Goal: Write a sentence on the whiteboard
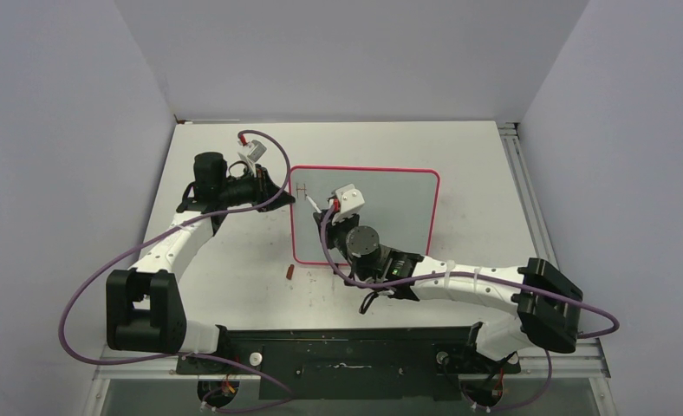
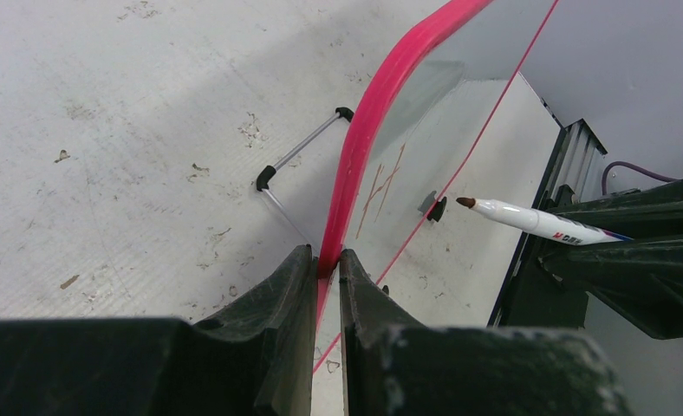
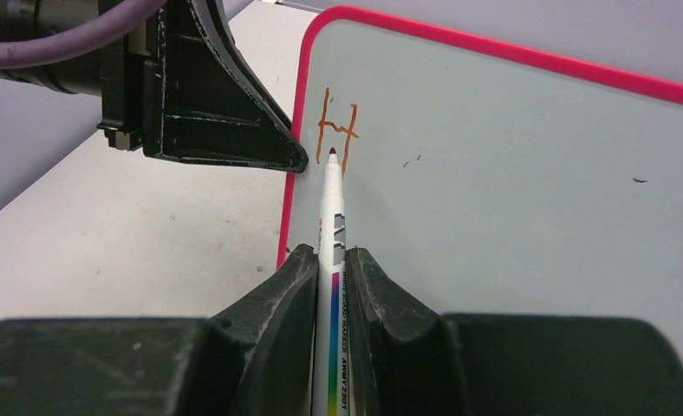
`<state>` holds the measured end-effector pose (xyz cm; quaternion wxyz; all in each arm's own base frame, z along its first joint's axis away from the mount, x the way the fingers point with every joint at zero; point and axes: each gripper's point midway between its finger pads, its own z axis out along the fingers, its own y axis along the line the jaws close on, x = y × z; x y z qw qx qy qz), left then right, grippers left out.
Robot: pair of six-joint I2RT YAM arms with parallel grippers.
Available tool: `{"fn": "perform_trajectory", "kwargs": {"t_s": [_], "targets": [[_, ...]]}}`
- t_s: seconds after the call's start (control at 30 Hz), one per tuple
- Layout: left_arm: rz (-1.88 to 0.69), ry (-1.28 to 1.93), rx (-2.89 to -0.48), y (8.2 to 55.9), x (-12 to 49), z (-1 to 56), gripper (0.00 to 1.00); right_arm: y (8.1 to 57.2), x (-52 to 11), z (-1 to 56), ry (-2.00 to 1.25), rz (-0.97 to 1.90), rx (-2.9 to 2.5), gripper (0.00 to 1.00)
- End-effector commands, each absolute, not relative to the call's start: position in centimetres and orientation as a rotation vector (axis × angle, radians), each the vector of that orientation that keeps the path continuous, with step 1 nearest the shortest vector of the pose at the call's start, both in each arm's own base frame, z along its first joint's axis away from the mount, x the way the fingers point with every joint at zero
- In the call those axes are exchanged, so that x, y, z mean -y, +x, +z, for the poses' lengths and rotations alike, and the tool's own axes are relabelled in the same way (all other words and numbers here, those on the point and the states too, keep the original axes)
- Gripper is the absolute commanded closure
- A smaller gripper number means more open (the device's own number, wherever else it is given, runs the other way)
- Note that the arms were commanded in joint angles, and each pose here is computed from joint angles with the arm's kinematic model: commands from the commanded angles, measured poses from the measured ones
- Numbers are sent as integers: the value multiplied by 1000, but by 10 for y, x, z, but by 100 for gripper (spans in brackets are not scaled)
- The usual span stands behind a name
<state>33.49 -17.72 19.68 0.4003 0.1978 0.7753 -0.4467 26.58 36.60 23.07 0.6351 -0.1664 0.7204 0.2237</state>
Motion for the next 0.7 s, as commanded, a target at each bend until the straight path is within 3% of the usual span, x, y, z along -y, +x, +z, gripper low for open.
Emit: {"fn": "perform_trajectory", "kwargs": {"t_s": [0.0,0.67], "targets": [[-1145,539,-1919,330,184,215,100,263,-364,266,-344,556,-1577,95],[-1147,537,-1924,330,184,214,100,282,-360,255,-315,494,-1592,95]]}}
